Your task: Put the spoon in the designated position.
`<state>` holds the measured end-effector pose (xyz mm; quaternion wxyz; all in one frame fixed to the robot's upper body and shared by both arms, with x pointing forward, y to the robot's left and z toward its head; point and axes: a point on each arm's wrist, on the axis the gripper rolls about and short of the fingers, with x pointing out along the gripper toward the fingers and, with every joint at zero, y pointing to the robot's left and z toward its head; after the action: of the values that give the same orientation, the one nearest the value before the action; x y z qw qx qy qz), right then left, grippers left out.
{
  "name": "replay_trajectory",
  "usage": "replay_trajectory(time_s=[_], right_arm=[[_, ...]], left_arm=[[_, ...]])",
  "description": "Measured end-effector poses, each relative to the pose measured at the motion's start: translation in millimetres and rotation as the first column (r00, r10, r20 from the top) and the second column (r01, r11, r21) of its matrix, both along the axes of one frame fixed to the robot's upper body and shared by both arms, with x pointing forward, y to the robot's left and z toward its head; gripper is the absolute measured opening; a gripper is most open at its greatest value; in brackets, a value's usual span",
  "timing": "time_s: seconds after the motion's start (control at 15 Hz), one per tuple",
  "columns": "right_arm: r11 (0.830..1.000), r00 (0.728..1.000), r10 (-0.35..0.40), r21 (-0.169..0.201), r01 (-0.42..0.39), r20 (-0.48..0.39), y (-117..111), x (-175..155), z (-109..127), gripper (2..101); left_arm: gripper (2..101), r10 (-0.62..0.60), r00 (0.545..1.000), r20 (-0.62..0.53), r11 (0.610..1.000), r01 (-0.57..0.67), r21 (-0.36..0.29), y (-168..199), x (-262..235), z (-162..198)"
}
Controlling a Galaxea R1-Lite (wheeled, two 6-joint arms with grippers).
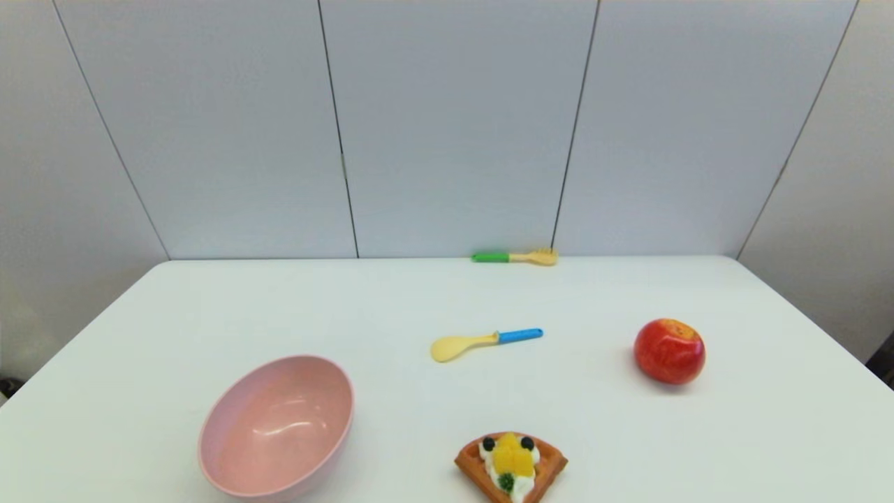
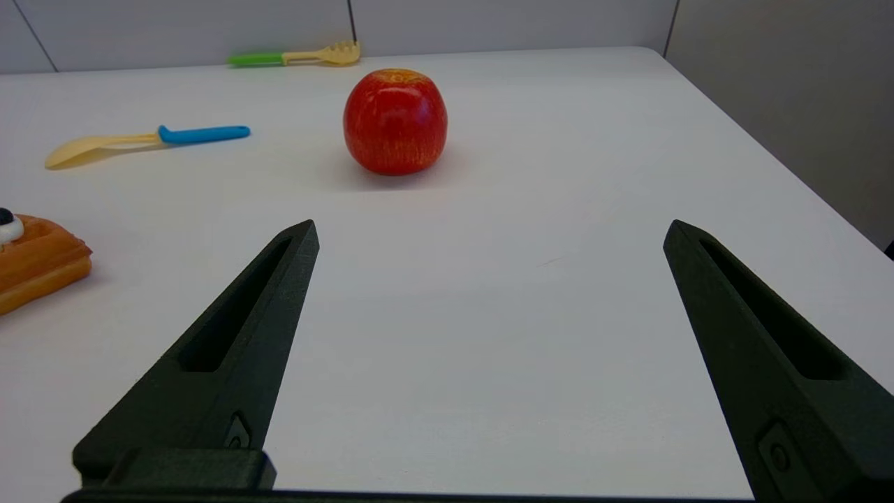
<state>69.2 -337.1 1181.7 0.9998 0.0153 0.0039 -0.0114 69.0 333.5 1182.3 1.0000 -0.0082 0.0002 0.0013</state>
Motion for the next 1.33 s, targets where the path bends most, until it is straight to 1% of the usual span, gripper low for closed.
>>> replay_trajectory(time_s=[1.33], right_arm=[[1.000, 1.000, 0.000, 0.000, 0.000, 0.000, 0.0, 0.0, 0.0, 98.0]], left_arm=[[97.9, 0.000, 1.000, 0.000, 1.000, 0.000, 0.000, 0.0, 0.0, 0.0]])
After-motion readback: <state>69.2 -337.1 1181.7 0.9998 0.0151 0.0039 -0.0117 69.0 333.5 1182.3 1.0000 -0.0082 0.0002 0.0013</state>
